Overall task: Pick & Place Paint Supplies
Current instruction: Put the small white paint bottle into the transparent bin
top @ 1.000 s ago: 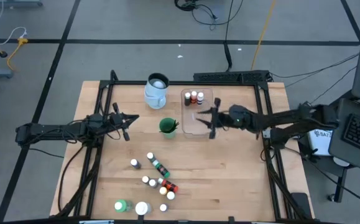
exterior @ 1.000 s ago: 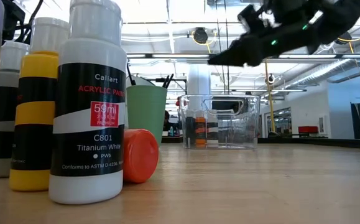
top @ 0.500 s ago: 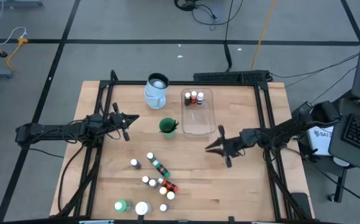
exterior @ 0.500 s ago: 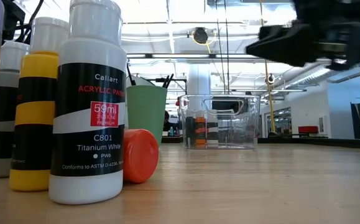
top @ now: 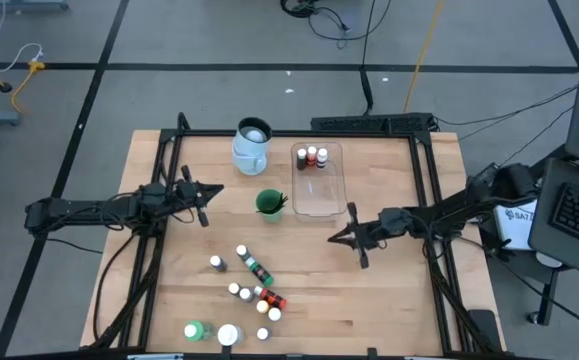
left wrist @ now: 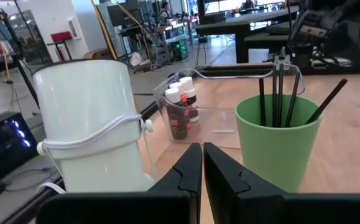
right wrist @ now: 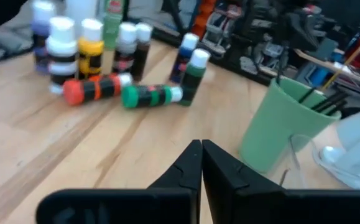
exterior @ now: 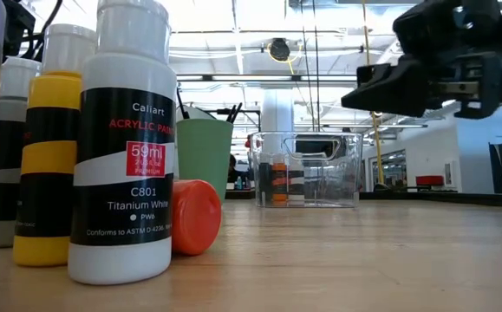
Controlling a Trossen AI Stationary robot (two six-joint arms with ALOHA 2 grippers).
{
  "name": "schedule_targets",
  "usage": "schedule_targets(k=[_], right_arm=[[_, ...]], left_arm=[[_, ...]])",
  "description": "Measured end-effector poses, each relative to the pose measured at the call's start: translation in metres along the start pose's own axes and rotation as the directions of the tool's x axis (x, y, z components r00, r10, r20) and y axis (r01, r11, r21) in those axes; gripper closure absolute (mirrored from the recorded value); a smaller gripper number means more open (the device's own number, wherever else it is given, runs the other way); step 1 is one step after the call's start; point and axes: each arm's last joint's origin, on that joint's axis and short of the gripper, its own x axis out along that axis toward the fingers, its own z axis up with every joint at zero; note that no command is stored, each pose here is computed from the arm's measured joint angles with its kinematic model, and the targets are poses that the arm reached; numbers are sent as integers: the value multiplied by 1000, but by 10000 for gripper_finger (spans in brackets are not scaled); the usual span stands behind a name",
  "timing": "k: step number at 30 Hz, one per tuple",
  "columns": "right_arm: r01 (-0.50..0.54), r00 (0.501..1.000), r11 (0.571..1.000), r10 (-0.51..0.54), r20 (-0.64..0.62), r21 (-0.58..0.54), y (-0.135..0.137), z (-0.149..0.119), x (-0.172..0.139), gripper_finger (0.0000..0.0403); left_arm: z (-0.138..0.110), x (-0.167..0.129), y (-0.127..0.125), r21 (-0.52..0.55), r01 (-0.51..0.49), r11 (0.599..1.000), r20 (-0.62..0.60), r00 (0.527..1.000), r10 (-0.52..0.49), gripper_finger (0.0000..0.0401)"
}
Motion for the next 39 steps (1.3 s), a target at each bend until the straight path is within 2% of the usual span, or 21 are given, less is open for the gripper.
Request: schedule_targets(k=[6, 16, 19, 24, 30, 36, 39], right_arm=[[41, 999, 997, -43, 23, 73, -7, -5, 6, 395], [75, 995, 996, -77, 57, 39, -10, -10, 12, 394], [79, 994, 994, -84, 67, 79, -10, -10, 13, 394], [102, 989, 980, -118, 85, 169, -19, -6, 16, 394], [165, 977, 969, -187, 105, 185, -31, 17, 40, 387], [27, 1000, 995, -28, 10, 99, -52, 57, 94, 362], [-53, 998, 995, 50, 33, 80, -67, 78, 121, 348]], left_arm=[[0, 0, 0, 1, 0, 1000, -4, 1000, 0, 380], [0, 0, 0, 49, -1, 999, 0, 1000, 1, 380], [0, 0, 0, 52, -2, 999, 3, 1000, 2, 380], [1, 0, 0, 46, -4, 999, 14, 1000, 3, 380], [1, 0, 0, 47, -4, 999, 13, 1000, 3, 380], [2, 0, 0, 43, -6, 999, 25, 1000, 5, 380], [3, 0, 1, 36, -7, 999, 35, 999, 6, 380]])
